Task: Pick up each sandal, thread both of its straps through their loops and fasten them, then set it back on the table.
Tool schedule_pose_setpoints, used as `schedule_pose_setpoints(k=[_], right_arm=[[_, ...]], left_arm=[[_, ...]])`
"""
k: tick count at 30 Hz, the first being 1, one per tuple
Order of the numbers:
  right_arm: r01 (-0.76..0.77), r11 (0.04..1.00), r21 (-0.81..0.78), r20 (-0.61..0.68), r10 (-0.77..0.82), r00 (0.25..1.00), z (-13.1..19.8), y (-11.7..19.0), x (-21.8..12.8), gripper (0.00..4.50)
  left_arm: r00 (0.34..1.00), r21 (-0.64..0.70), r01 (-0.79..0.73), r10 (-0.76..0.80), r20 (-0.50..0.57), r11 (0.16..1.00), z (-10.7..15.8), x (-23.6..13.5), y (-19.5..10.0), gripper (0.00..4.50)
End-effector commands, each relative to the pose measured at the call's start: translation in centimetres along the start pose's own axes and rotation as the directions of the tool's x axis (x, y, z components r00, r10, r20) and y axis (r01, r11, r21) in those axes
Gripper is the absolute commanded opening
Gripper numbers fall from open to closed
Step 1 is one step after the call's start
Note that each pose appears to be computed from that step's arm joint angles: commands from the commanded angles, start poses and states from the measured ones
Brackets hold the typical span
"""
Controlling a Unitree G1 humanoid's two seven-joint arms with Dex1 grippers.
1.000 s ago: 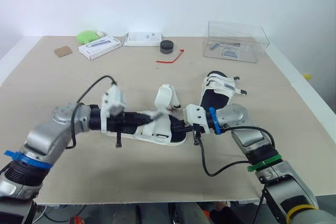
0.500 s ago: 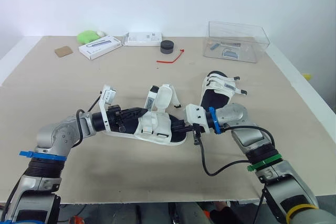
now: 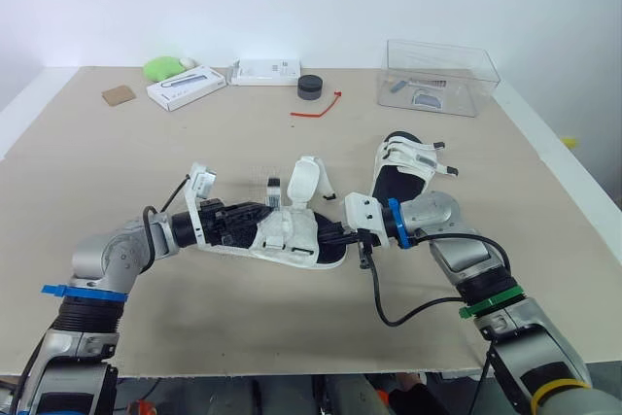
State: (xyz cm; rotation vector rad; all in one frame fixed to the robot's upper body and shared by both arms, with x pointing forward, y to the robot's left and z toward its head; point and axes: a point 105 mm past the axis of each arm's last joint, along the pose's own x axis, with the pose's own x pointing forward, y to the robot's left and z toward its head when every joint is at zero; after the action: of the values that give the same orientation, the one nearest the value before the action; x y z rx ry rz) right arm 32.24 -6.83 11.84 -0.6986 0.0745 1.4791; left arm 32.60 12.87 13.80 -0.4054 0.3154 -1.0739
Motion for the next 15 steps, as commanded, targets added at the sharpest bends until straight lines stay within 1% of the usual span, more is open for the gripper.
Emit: schedule_pose_setpoints(k=[1, 5, 7, 8, 9, 10, 11, 13, 15], right_arm=[[-0.001, 1.0, 0.0, -0.024, 0.001, 1.0, -0.4, 0.1, -0.2, 0.0], [-0.001, 1.0, -0.002, -0.022, 0.0, 1.0, -0.3, 0.1, -0.2, 0.0], [0.0, 1.0, -0.002, -0.02, 0.0, 1.0, -0.3, 0.2, -0.2, 0.0], [0.001, 1.0, -0.002, -0.02, -0.001, 1.0, -0.4, 0.2, -0.2, 0.0], [0.001, 1.0, -0.001, -0.021, -0.001, 1.0, -0.4, 0.2, -0.2, 0.0], [0.002, 1.0, -0.001, -0.021, -0.002, 1.0, -0.4, 0.2, -0.2, 0.0], [0.002, 1.0, -0.001, -0.02, -0.003, 1.0, -0.4, 0.3, -0.1, 0.0], [0.004, 1.0, -0.001, -0.02, -0.004, 1.0, -0.4, 0.3, -0.1, 0.0], [0.007, 1.0, -0.001, -0.018, -0.007, 1.0, -0.3, 0.3, -0.1, 0.0]], left_arm=[[0.999, 0.125, -0.027, 0.023, 0.031, 0.992, 2.0, -0.7, 0.2, 2.37], [0.999, 0.201, -0.035, 0.031, 0.021, 0.979, 3.0, -1.4, 0.3, 2.37], [0.999, 0.302, -0.04, 0.032, 0.032, 0.952, 4.9, -1.3, 0.1, 2.37], [0.998, 0.341, -0.026, 0.007, 0.057, 0.94, 6.4, -0.9, -0.6, 2.37], [0.997, 0.369, 0.0, -0.027, 0.067, 0.93, 7.3, -0.1, -1.4, 2.37], [0.996, 0.378, 0.027, -0.057, 0.067, 0.926, 7.6, 0.5, -2.1, 2.37], [0.996, 0.384, 0.056, -0.078, 0.041, 0.921, 7.3, 1.2, -2.5, 2.37], [0.996, 0.379, 0.089, -0.093, -0.007, 0.921, 6.1, 1.9, -2.6, 1.87], [0.995, 0.358, 0.097, -0.09, -0.036, 0.929, 5.3, 2.0, -2.2, 1.25]])
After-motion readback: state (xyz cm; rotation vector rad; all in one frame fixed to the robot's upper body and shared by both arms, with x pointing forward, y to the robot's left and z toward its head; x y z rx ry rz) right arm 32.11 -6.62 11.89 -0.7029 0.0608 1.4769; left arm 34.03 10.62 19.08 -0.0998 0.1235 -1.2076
